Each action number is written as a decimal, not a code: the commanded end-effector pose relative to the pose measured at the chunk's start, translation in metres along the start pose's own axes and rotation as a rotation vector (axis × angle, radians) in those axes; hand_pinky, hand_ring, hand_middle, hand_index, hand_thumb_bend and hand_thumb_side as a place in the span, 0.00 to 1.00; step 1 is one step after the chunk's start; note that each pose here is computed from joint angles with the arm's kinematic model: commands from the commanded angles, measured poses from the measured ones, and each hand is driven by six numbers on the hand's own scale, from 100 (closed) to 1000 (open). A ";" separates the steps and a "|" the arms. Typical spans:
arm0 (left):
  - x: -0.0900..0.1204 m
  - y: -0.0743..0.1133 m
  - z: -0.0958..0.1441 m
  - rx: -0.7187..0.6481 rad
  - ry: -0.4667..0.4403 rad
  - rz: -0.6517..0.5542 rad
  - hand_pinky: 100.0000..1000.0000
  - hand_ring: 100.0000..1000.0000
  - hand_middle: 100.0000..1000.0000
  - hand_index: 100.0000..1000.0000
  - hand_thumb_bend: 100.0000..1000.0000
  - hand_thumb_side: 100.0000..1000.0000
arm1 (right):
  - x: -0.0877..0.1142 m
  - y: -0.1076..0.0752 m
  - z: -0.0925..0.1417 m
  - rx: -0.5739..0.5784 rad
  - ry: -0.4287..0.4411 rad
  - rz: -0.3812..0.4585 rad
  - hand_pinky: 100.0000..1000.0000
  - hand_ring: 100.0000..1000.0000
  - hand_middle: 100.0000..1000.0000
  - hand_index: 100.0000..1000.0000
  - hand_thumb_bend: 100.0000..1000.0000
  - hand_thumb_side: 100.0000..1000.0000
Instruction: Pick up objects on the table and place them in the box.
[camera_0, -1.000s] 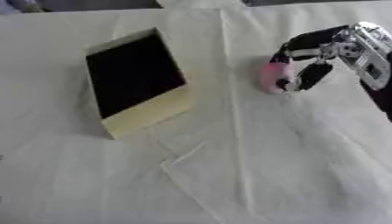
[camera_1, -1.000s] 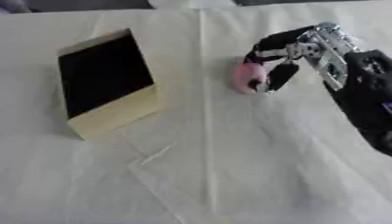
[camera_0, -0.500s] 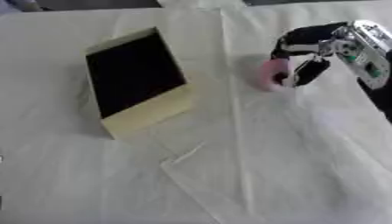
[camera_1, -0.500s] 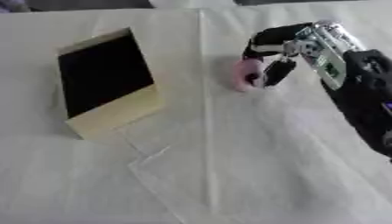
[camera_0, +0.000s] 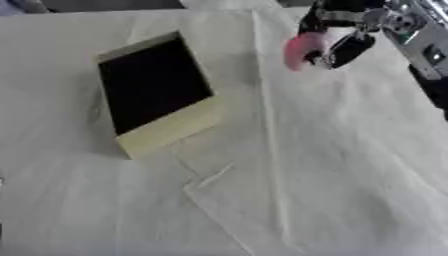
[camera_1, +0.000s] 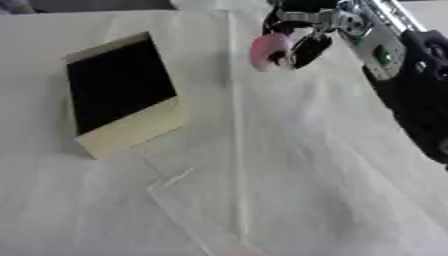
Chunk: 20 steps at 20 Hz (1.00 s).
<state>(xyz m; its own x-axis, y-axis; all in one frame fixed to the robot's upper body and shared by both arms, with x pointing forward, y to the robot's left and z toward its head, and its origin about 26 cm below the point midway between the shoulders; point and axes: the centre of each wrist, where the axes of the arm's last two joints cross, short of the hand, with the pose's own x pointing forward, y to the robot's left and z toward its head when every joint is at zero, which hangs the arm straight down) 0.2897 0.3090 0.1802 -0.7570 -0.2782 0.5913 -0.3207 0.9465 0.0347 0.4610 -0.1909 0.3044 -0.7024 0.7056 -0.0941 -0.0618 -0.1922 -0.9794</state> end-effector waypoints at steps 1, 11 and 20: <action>0.006 0.002 -0.005 -0.012 -0.032 -0.009 0.66 0.65 0.69 0.81 0.00 0.70 | 0.015 -0.030 0.003 -0.070 -0.027 0.020 0.63 0.52 0.36 0.63 0.00 0.00; 0.007 -0.001 -0.007 -0.031 -0.035 0.004 0.66 0.65 0.69 0.81 0.00 0.70 | 0.082 -0.074 -0.034 -0.136 -0.199 0.067 0.64 0.52 0.37 0.63 0.00 0.00; 0.008 -0.005 -0.009 -0.049 -0.043 0.023 0.66 0.65 0.69 0.81 0.00 0.70 | 0.128 -0.069 -0.085 -0.138 -0.271 0.077 0.64 0.52 0.37 0.63 0.00 0.00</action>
<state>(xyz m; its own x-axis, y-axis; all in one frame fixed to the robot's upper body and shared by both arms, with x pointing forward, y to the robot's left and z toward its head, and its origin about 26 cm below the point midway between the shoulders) 0.2916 0.3047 0.1825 -0.7662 -0.2615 0.5870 -0.2836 0.9573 0.0563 0.4386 -0.0366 0.3336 -0.8647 0.4901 -0.1097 0.0470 -0.1385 -0.9892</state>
